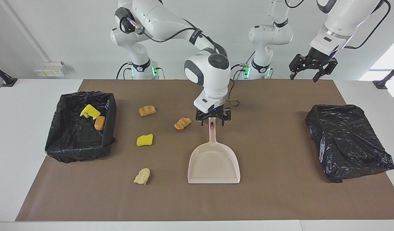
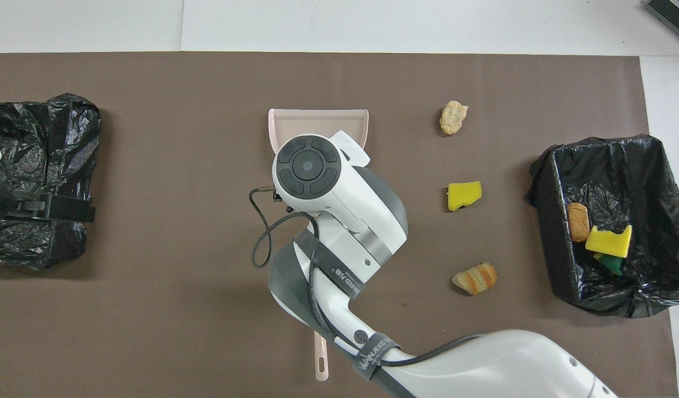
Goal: Sweep and dump trash in bin
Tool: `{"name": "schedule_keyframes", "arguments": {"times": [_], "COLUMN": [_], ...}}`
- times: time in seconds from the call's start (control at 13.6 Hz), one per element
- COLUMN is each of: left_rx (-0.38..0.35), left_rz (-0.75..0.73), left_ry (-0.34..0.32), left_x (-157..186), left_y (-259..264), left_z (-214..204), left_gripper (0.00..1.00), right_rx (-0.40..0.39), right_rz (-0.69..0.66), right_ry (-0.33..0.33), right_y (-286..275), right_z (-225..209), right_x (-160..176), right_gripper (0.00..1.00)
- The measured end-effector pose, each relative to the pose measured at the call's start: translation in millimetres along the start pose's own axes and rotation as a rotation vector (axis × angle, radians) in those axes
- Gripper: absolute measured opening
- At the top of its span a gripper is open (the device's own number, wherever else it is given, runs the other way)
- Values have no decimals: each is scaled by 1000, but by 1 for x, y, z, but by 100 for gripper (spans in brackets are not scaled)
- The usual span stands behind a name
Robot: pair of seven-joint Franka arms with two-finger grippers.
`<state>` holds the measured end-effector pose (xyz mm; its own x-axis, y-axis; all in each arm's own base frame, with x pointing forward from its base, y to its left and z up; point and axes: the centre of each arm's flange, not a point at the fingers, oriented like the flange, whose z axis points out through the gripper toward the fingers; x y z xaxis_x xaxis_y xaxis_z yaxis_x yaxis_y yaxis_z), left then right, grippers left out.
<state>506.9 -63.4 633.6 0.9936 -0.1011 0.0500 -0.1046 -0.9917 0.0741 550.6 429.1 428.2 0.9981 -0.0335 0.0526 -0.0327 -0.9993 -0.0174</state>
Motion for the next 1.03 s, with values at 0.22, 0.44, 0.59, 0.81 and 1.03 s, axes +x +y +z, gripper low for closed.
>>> {"name": "schedule_keyframes", "arguments": {"times": [0.22,0.44,0.59,0.81,1.03], "left_rx": [-1,-4,-12,-34,-59], "left_rz": [-47,-45,-57,-67,-73], "left_ry": [27,7,9,28,32], "left_x": [20,45,65,88,104], "left_y": [15,37,57,89,141], "left_z": [18,38,45,57,92], "left_gripper": [100,100,100,100,100], "right_rx": [-28,-62,-36,-9,12], "right_rz": [-25,-44,-30,-16,-23], "right_ry": [-35,-74,-92,-108,-96], "right_y": [7,9,11,25,28], "right_z": [-19,-11,2,22,41], "right_x": [-60,-127,-163,-199,-214], "right_gripper": [100,100,100,100,98]}}
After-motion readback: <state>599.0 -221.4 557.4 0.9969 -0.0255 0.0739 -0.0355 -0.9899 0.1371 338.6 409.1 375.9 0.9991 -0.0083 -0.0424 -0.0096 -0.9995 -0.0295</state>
